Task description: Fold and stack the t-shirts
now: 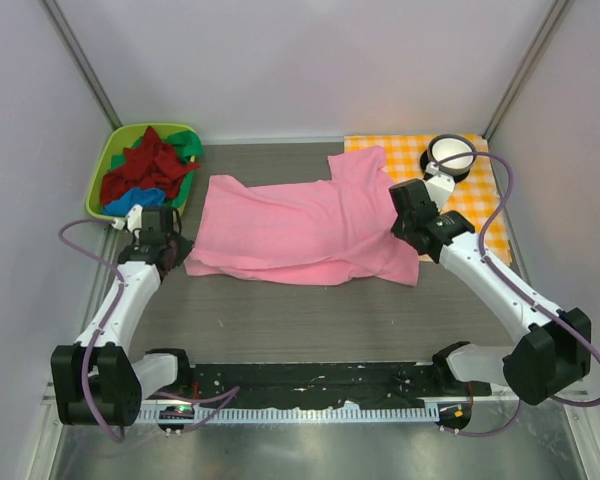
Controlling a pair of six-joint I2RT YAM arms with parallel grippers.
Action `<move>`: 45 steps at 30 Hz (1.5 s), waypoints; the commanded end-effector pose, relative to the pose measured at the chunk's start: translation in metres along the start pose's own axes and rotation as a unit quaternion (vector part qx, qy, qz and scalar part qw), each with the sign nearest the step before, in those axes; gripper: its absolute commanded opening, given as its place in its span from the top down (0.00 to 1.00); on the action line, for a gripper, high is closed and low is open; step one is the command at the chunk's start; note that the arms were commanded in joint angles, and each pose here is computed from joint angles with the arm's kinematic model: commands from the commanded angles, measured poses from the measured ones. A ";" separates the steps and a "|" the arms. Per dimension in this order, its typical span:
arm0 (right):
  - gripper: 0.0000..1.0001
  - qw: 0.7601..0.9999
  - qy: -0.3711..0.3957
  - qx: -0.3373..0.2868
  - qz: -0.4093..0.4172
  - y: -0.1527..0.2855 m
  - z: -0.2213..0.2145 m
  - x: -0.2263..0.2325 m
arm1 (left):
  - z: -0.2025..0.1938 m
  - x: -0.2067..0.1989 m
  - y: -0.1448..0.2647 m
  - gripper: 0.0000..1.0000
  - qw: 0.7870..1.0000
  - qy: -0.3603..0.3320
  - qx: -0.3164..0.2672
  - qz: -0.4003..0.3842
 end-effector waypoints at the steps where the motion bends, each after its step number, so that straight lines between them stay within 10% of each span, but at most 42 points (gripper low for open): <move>1: 0.99 0.999 -0.006 -0.007 0.038 -0.003 0.019 0.019 | 0.033 -0.016 0.006 1.00 0.998 0.016 -0.051 -0.019; 21: 0.99 0.997 0.009 -0.001 0.075 -0.035 0.043 0.084 | 0.023 -0.023 -0.030 1.00 1.000 0.024 -0.019 -0.003; 45: 0.99 1.000 -0.007 -0.004 0.000 -0.068 0.038 0.046 | 0.038 -0.046 -0.051 1.00 0.999 0.033 -0.014 -0.006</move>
Point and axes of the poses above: each gripper's point midway between its finger pads, its own y axis back along the fingers, its own x axis along the line the jaws close on, z = x × y, the point moved 2 cm from there along y, back along the fingers, and after that the axes turned 7 degrees about -y, right-handed, at the moved point
